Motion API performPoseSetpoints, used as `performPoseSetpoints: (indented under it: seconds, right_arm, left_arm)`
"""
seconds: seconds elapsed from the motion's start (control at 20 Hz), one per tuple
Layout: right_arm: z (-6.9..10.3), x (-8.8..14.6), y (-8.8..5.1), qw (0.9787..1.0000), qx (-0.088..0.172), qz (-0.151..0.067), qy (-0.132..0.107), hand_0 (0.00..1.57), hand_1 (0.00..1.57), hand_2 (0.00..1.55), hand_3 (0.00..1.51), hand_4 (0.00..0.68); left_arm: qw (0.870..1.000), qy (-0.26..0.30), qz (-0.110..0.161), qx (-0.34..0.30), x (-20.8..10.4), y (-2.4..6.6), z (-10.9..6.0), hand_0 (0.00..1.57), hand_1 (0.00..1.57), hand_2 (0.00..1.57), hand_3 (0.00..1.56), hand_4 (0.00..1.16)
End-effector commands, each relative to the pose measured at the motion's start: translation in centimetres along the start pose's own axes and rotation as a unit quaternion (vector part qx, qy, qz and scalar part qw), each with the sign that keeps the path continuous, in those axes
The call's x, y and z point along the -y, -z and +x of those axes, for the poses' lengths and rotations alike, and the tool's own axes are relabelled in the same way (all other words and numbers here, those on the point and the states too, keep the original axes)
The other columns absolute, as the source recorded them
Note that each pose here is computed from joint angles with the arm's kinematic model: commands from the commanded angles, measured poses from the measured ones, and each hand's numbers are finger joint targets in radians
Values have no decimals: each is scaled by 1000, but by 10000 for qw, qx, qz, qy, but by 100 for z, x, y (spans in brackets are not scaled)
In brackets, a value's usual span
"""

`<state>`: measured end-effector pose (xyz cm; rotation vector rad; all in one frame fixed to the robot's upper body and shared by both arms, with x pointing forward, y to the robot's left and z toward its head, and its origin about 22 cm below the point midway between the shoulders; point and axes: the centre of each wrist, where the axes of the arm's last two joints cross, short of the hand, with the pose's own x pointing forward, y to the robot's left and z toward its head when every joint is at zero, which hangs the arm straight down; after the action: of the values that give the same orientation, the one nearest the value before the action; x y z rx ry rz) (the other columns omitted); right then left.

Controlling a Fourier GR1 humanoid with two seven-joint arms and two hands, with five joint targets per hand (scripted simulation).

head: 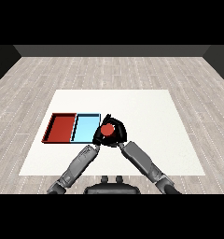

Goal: Pick the red can and put it in the red box

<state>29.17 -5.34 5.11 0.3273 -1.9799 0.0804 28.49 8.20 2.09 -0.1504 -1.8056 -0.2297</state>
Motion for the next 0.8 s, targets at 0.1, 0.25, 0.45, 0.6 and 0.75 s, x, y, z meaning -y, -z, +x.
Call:
performPoseSetpoints:
  seconds: [0.1, 0.25, 0.45, 0.6, 0.75]
  right_arm:
    - [72, -127, 138, 9996, 98, -21, 265, 1503, 1503, 1452, 1400, 523]
    - [-3, -87, -103, 9997, 67, 47, 216, 1470, 1470, 1441, 1394, 531]
    - [64, -117, 27, 9993, 152, 145, 304, 1470, 1470, 1437, 1391, 557]
    - [66, 107, 38, 9997, 59, 100, 220, 1516, 1516, 1451, 1393, 549]
    - [249, -158, 57, 9994, 194, 78, 290, 1522, 1522, 1458, 1398, 538]
  left_arm:
    - [9998, -92, 94, -168, 279, 0, -26, 1552, 1552, 1479, 1384, 868]
    - [9994, -81, 23, -342, 206, 13, 141, 1571, 1571, 1541, 1454, 973]
    - [9990, 317, 246, -175, 294, 188, 164, 1571, 1571, 1471, 1332, 892]
    - [9989, 155, 421, -154, 196, 21, 74, 1571, 1571, 1494, 1360, 863]
    - [9989, 94, 442, -156, 239, 66, 161, 1571, 1571, 1500, 1382, 873]
